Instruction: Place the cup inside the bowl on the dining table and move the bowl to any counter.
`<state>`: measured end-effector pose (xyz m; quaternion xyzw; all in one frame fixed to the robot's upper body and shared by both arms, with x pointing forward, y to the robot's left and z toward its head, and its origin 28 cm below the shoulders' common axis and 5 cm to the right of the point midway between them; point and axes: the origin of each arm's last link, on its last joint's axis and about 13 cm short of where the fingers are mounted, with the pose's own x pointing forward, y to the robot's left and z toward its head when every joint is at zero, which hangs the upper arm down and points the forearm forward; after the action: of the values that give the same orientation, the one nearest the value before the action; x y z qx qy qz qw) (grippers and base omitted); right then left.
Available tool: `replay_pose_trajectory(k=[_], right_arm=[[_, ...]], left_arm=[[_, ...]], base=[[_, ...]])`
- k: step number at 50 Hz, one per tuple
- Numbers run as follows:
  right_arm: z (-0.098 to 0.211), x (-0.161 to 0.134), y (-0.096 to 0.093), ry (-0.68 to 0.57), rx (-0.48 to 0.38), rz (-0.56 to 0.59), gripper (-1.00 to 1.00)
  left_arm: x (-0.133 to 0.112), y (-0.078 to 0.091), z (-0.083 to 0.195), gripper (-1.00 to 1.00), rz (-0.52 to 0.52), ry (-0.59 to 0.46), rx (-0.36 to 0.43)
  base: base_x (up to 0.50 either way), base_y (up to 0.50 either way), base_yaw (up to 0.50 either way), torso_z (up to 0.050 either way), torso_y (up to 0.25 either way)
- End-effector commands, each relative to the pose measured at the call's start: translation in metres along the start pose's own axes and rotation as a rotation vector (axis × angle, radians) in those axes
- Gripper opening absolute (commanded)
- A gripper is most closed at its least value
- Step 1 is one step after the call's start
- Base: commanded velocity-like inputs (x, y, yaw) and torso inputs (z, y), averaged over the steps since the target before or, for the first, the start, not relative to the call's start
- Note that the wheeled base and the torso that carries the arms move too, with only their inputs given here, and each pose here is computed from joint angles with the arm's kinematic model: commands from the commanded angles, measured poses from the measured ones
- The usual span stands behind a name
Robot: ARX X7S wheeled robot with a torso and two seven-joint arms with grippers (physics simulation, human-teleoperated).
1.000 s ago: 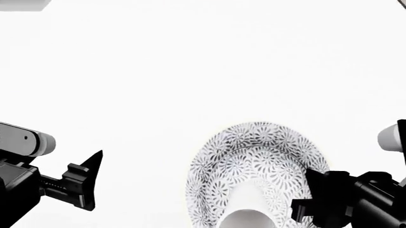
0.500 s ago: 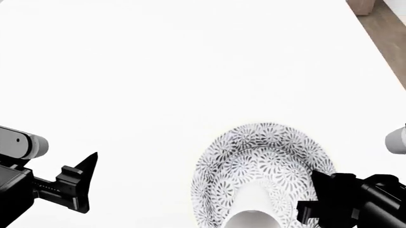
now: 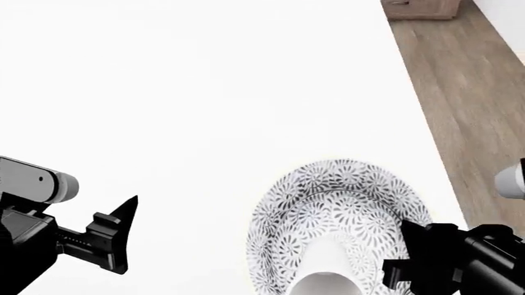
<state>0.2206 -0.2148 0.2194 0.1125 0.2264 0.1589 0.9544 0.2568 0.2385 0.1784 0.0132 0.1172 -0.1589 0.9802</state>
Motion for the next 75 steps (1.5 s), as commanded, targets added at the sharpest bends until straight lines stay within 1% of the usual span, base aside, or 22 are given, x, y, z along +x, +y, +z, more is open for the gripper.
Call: replay_pose_trajectory(k=[1,11,12,15,21,27,34,37,42,44,46,48,49,50,52,53,57,60,61,64,66,75], right_arm=[[0.001,0.000,0.000,-0.009,-0.005,0.012,-1.00],[0.002,0.000,-0.001,-0.015,-0.002,0.004,-1.00],[0.001,-0.001,-0.001,-0.016,0.000,0.004,-1.00],[-0.001,-0.003,-0.002,-0.022,0.006,0.001,-1.00],[0.000,-0.004,-0.003,-0.021,0.005,-0.002,-1.00],[0.000,-0.002,-0.003,-0.031,0.010,-0.003,-1.00],[-0.001,-0.002,-0.003,-0.029,0.011,-0.004,-1.00],[-0.002,-0.002,-0.004,-0.027,0.015,-0.006,-1.00],[-0.001,0.000,-0.005,-0.031,0.018,-0.006,-1.00],[0.000,0.000,-0.006,-0.031,0.019,-0.007,-1.00],[0.000,0.000,-0.007,-0.030,0.020,-0.008,-1.00],[0.000,0.000,-0.007,-0.035,0.023,-0.010,-1.00],[0.000,0.000,-0.007,-0.034,0.023,-0.008,-1.00],[0.000,0.001,-0.008,-0.037,0.026,-0.010,-1.00],[0.000,0.001,-0.008,-0.040,0.028,-0.011,-1.00],[0.001,0.001,-0.008,-0.042,0.029,-0.010,-1.00],[0.001,0.001,-0.009,-0.049,0.032,-0.013,-1.00],[-0.001,0.003,-0.010,-0.055,0.036,-0.024,-1.00],[-0.001,0.003,-0.010,-0.057,0.037,-0.024,-1.00],[0.000,0.004,-0.010,-0.064,0.040,-0.024,-1.00],[-0.001,0.004,-0.010,-0.063,0.042,-0.026,-1.00],[0.002,0.006,-0.011,-0.083,0.048,-0.031,-1.00]], left_arm=[[-0.005,0.007,-0.001,1.00,0.002,0.002,-0.002],[0.000,0.001,0.000,1.00,0.003,0.000,-0.003],[-0.005,0.006,0.000,1.00,0.003,0.000,-0.002],[-0.008,0.009,0.001,1.00,0.004,-0.003,-0.002],[-0.008,0.008,0.001,1.00,0.001,-0.004,-0.003],[0.000,0.002,0.000,1.00,0.007,0.001,0.000],[-0.009,0.008,0.001,1.00,0.003,-0.007,0.001],[-0.003,0.003,0.002,1.00,0.006,-0.009,0.000],[-0.003,0.004,0.003,1.00,0.009,-0.013,0.004],[-0.006,0.007,0.004,1.00,0.011,-0.015,0.004],[-0.005,0.005,0.007,1.00,0.019,-0.028,0.009],[-0.012,0.011,0.009,1.00,0.041,-0.062,0.030],[-0.006,0.003,0.010,1.00,0.043,-0.065,0.032],[-0.010,0.006,0.012,1.00,0.065,-0.099,0.058],[-0.013,0.005,0.013,1.00,0.079,-0.116,0.082],[-0.014,0.004,0.014,1.00,0.109,-0.140,0.141],[-0.020,0.002,0.016,1.00,0.093,-0.152,0.142],[-0.016,0.004,0.017,1.00,0.130,-0.170,0.158],[-0.015,0.004,0.017,1.00,0.164,-0.192,0.189],[-0.016,0.004,0.014,1.00,0.201,-0.217,0.160],[-0.016,0.005,0.012,1.00,0.221,-0.225,0.163],[-0.016,0.006,0.009,1.00,0.218,-0.203,0.152]], base=[[0.00,-0.46,0.00,0.000,0.000],[-0.03,-0.49,0.00,0.000,0.000],[-0.04,-0.50,0.00,0.000,0.000],[-0.03,-0.50,0.00,0.000,0.000],[-0.03,-0.50,0.00,0.000,0.002],[-0.03,-0.50,0.00,0.000,0.000],[-0.03,-0.50,0.00,0.000,0.000],[-0.03,-0.50,0.00,0.000,0.000],[-0.03,-0.50,0.00,0.000,0.000],[-0.03,-0.50,0.00,0.000,0.000],[-0.03,-0.50,0.00,0.000,0.000],[-0.04,-0.50,0.00,0.008,0.005],[-0.04,-0.50,0.00,0.000,0.000],[-0.03,-0.50,0.00,0.000,0.000],[-0.03,-0.50,0.00,0.000,0.000],[-0.03,-0.50,0.00,0.000,0.000],[-0.03,-0.50,0.00,0.000,0.000],[-0.03,-0.50,0.00,0.000,0.000],[-0.03,-0.50,0.00,0.000,0.000],[-0.03,-0.50,0.00,0.000,0.000],[-0.03,-0.50,0.00,0.000,0.000],[0.00,-0.47,0.00,0.000,0.000]])
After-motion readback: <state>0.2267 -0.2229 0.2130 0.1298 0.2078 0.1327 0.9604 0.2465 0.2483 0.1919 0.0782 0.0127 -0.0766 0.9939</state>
